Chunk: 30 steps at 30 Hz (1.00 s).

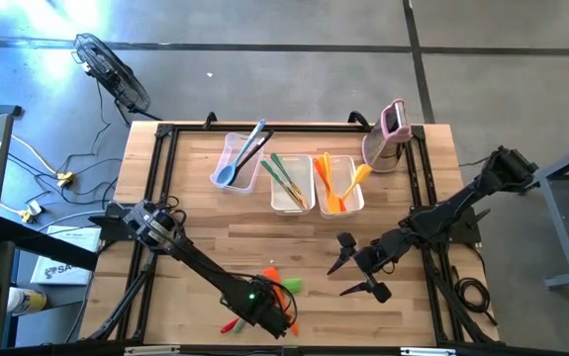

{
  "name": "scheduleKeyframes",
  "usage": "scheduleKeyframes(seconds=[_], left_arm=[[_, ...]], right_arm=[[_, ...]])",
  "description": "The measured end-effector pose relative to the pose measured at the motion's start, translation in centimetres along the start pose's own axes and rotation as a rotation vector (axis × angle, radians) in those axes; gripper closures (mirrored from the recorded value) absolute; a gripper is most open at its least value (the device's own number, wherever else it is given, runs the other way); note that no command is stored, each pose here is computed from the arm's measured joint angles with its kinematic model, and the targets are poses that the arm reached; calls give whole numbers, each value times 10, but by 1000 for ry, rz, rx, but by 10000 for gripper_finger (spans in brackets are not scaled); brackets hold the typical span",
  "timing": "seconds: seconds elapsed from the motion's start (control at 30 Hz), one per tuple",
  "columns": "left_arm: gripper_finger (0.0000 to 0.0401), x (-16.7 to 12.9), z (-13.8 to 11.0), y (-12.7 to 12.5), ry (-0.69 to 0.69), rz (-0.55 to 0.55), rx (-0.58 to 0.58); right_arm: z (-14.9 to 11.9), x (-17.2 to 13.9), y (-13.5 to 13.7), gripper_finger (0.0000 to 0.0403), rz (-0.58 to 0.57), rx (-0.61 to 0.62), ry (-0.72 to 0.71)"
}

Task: Pick & Place Kitchen Items
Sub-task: Put the light green knife into the left white bin

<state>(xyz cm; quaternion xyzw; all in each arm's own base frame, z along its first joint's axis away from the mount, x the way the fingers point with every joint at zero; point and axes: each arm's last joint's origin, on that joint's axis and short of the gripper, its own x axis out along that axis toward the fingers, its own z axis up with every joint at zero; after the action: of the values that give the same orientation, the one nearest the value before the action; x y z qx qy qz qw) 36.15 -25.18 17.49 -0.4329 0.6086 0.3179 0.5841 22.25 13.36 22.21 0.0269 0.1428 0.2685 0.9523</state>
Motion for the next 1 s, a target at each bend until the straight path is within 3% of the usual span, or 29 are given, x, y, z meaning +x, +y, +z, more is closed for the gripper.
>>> scheduleKeyframes(seconds=[0.3, 1.0], left_arm=[[79, 17, 2, -1, 67, 43, 22], [79, 17, 14, -5, 90, 21, 89]], right_arm=[[-3, 0, 7, 133, 24, 4, 20], [-3, 0, 9, 133, 5, -8, 23]])
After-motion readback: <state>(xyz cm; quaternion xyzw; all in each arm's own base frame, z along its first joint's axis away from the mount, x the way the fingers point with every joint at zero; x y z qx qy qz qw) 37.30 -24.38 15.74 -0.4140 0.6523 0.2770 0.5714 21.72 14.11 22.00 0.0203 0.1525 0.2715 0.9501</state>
